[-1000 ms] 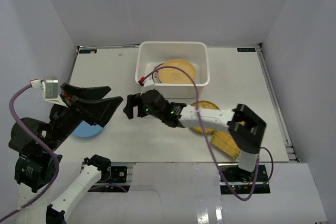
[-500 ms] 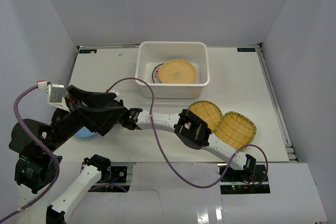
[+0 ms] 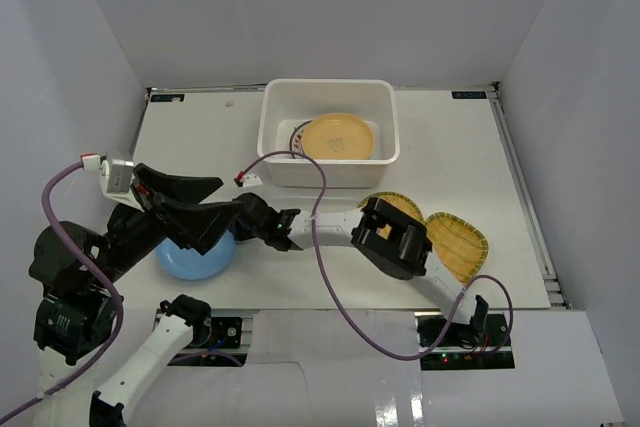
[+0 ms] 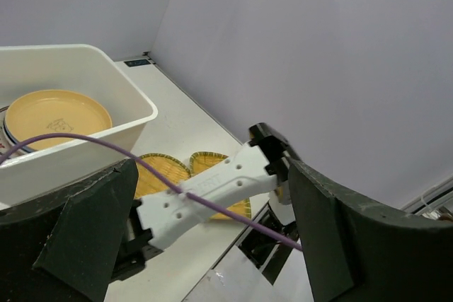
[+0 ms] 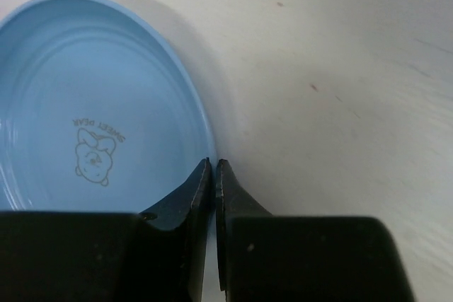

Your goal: Place the plates into the plastic bin on the countertop

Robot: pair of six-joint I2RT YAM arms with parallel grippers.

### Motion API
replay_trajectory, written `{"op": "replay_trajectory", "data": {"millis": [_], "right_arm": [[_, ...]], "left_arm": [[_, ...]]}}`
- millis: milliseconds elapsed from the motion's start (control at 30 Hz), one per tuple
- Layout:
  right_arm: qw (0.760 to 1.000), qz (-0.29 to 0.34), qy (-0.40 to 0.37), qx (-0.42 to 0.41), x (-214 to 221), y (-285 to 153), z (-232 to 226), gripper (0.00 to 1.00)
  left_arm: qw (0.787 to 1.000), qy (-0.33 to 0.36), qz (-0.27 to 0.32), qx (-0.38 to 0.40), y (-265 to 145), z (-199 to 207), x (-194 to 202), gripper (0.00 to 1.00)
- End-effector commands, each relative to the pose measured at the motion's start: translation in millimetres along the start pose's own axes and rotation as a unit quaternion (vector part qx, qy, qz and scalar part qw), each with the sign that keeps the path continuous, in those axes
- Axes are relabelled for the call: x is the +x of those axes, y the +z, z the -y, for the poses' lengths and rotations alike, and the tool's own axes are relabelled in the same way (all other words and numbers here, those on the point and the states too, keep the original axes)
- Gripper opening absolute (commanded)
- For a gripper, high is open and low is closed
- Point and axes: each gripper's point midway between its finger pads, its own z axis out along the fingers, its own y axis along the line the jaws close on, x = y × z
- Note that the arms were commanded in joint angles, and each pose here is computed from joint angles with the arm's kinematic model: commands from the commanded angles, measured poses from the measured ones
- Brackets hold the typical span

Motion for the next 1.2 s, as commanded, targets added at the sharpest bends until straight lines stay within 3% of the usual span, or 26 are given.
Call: {"op": "replay_trajectory", "data": {"millis": [0,67,100,233,467,500,567,600,700,833,867,933,967,1033,1067,1100,1167], "right_arm": [[0.992,0.117,0.0,-0.048,-77,-61,-41,0.08],[0.989,0.144,-0.019,-0.027,-90,-83,-26,0.08],[0.983,0.178,-0.019,-0.033,-121,-113,-34,0.08],[0.967,0.251,-0.046,0.014,-184,-185,0,0.08],[0.936,0.335,-0.017,0.11,-290,-287,125,0.08],[0.934,0.336,-0.014,0.118,-297,-292,138,0.08],[0.933,0.329,-0.007,0.146,-310,-298,174,0.08],[0.931,0.33,-0.01,0.156,-318,-301,182,0.08],[0.936,0.299,-0.007,0.186,-319,-290,222,0.08],[0.94,0.266,-0.004,0.216,-316,-274,259,0.08],[0.942,0.251,-0.003,0.222,-310,-264,267,0.08],[0.945,0.237,-0.002,0.224,-305,-253,276,0.08],[0.947,0.229,-0.003,0.224,-303,-249,277,0.08],[0.952,0.219,-0.005,0.215,-302,-242,276,0.15],[0.953,0.216,-0.005,0.212,-302,-241,274,0.22],[0.956,0.208,-0.005,0.208,-299,-241,273,0.43],[0.958,0.206,-0.01,0.2,-299,-249,267,0.62]], "left_arm": [[0.999,0.011,-0.001,-0.03,2,-13,0,0.98],[0.999,0.015,-0.001,-0.034,2,-13,-2,0.98],[0.999,0.016,-0.002,-0.034,1,-13,-2,0.97],[0.999,-0.008,-0.025,-0.032,1,-18,18,0.79],[0.984,-0.125,-0.096,-0.08,20,-65,91,0.68],[0.976,-0.15,-0.121,-0.096,24,-82,119,0.68],[0.968,-0.19,-0.129,-0.1,35,-96,139,0.68],[0.956,-0.219,-0.161,-0.11,35,-111,174,0.67],[0.94,-0.266,-0.175,-0.126,52,-135,210,0.64],[0.929,-0.254,-0.204,-0.175,72,-154,260,0.68],[0.918,-0.254,-0.231,-0.196,77,-162,283,0.7],[0.917,-0.238,-0.254,-0.193,93,-152,302,0.76],[0.903,-0.234,-0.287,-0.218,96,-161,329,0.77],[0.907,-0.226,-0.293,-0.199,116,-150,341,0.79],[0.9,-0.225,-0.31,-0.21,119,-155,360,0.79],[0.9,-0.224,-0.313,-0.206,124,-151,367,0.79],[0.906,-0.226,-0.298,-0.199,140,-152,369,0.79]]}}
